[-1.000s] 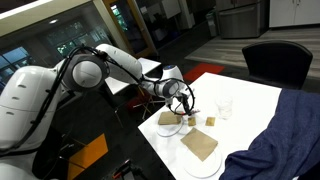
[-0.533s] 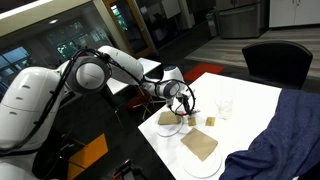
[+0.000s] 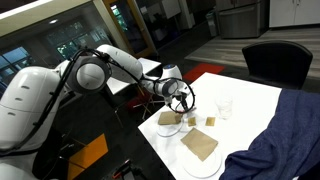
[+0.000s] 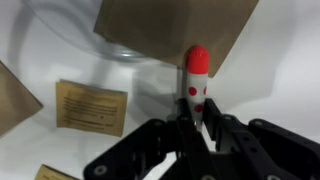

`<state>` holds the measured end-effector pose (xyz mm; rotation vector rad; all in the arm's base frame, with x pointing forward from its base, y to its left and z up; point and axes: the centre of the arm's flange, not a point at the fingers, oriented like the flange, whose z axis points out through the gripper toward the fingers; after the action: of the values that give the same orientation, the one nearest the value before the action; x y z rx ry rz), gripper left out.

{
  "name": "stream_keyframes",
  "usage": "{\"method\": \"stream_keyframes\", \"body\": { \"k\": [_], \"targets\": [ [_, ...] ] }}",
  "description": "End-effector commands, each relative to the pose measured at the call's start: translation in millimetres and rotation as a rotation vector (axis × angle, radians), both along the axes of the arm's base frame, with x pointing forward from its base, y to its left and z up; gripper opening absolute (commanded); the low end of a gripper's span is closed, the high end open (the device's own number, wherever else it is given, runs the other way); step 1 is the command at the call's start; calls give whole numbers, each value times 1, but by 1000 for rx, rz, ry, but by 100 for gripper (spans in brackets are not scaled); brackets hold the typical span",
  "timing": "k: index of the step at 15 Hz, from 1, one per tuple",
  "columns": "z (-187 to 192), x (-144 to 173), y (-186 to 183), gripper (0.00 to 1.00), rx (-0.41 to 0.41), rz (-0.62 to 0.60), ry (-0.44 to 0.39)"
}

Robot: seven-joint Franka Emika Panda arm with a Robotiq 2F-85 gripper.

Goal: Put the marker in the cup

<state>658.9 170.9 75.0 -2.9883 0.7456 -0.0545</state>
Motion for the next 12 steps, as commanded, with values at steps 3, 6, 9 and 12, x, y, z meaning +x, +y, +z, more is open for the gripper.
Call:
{"method": "stream_keyframes", "body": {
  "k": [3,6,9,12],
  "targets": [
    [55,2,7,5,-23,9,30],
    [83,4,8,5,-48,18,26],
    [111,9,8,5,-75,29,21],
    [142,13,3,5,-99,49,23]
  ]
}}
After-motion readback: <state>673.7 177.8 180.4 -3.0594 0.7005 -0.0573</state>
